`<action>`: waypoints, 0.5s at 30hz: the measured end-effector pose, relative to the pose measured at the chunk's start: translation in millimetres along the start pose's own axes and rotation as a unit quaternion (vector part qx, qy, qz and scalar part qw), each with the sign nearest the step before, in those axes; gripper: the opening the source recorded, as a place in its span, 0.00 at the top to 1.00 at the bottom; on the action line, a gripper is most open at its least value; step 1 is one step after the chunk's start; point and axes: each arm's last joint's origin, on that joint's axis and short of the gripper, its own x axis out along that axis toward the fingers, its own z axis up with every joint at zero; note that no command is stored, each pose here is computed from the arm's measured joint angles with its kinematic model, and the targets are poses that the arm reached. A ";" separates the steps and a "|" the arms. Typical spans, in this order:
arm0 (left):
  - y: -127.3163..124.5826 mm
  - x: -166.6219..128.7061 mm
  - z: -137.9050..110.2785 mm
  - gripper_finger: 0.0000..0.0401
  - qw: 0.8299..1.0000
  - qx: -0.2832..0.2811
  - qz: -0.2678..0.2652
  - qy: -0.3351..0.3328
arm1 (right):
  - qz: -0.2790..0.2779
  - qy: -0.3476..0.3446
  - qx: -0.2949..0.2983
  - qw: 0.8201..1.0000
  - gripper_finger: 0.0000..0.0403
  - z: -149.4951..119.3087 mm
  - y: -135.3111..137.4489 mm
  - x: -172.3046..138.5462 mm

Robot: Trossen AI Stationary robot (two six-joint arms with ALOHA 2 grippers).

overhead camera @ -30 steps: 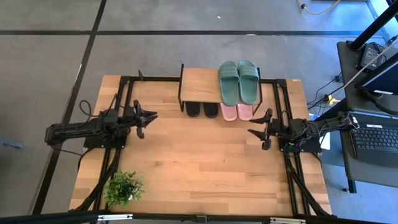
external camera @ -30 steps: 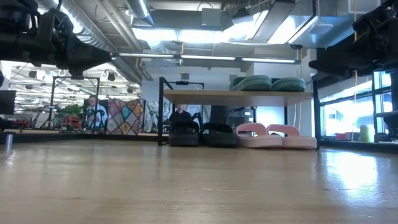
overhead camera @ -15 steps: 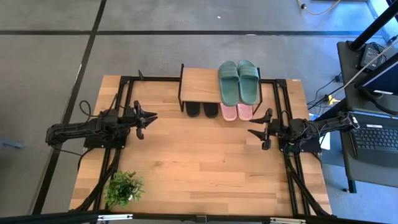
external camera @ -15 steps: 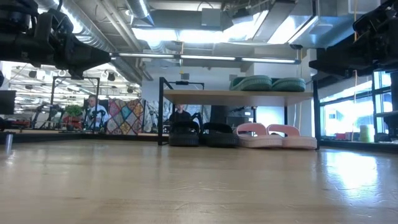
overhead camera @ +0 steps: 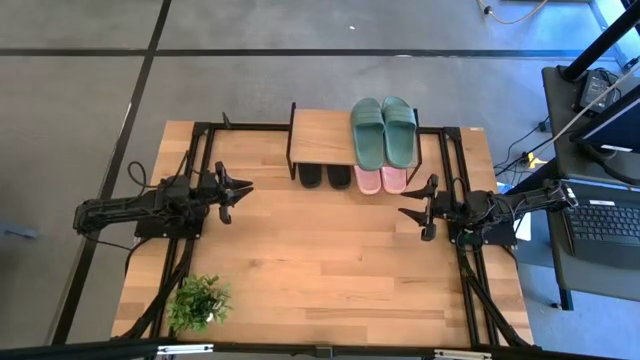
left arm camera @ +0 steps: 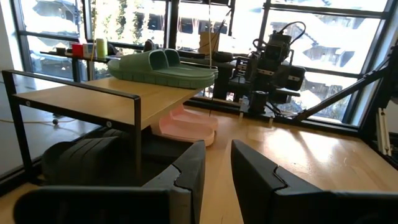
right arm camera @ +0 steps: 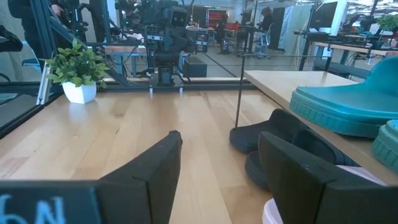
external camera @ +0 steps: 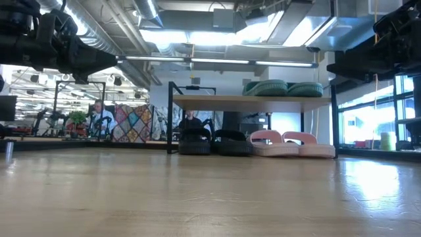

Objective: Pick and place slides into the shelf
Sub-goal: Return to Home Position

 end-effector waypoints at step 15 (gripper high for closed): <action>0.0 0.0 0.0 0.82 1.000 0.000 0.000 0.000 | -0.090 -0.001 0.002 0.996 0.47 0.2 -18.0 3.0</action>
